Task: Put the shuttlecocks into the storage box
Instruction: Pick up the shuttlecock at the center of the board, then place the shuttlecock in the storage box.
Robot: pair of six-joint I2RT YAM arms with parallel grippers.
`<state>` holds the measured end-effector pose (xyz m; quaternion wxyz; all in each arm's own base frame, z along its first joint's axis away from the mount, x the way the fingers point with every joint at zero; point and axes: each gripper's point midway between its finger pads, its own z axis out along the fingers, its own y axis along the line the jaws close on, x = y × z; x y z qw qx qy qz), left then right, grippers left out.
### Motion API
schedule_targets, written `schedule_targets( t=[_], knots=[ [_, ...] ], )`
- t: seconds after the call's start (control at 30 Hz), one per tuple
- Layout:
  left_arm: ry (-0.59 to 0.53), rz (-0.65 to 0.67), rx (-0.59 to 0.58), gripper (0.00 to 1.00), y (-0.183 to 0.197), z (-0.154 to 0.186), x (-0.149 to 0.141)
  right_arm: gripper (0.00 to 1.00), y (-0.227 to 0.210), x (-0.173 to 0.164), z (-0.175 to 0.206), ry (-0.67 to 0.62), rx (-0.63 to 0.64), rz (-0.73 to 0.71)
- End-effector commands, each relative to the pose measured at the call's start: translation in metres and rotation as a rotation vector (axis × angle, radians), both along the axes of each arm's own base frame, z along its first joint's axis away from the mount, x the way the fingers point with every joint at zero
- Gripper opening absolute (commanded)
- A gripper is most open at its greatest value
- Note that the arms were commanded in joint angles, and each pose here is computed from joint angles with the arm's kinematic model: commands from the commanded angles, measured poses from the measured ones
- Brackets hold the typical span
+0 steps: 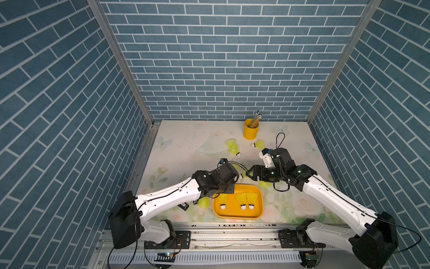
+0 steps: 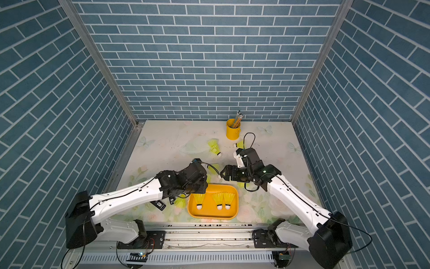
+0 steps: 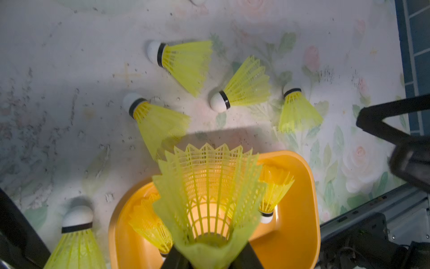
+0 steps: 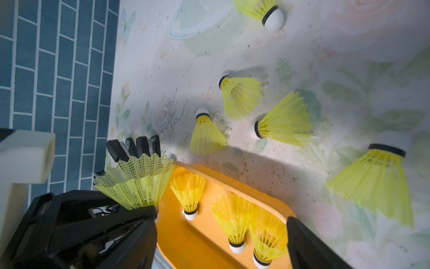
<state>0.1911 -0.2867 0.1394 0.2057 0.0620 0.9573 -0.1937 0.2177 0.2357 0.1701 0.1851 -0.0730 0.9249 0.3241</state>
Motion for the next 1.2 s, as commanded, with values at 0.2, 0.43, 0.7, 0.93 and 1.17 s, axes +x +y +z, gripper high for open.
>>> schedule_targets(
  t=[0.2,0.43,0.7,0.93,1.17],
  knots=[
    [0.1,-0.018,-0.029,0.26,-0.012,-0.027,-0.048,0.89,-0.002,-0.027,-0.018,0.065,-0.022,-0.021],
    [0.123,-0.006,-0.014,0.26,-0.012,-0.041,-0.06,0.87,-0.001,-0.04,-0.024,0.091,-0.027,-0.003],
    [0.129,0.009,0.017,0.26,-0.01,-0.053,-0.059,0.85,-0.008,-0.065,-0.026,0.14,-0.042,0.036],
    [0.137,0.017,0.03,0.26,-0.005,-0.061,-0.061,0.83,-0.019,-0.08,-0.036,0.181,-0.053,0.029],
    [0.139,0.012,0.055,0.26,-0.006,-0.067,-0.064,0.83,-0.016,-0.076,-0.036,0.172,-0.034,0.01]
  ],
)
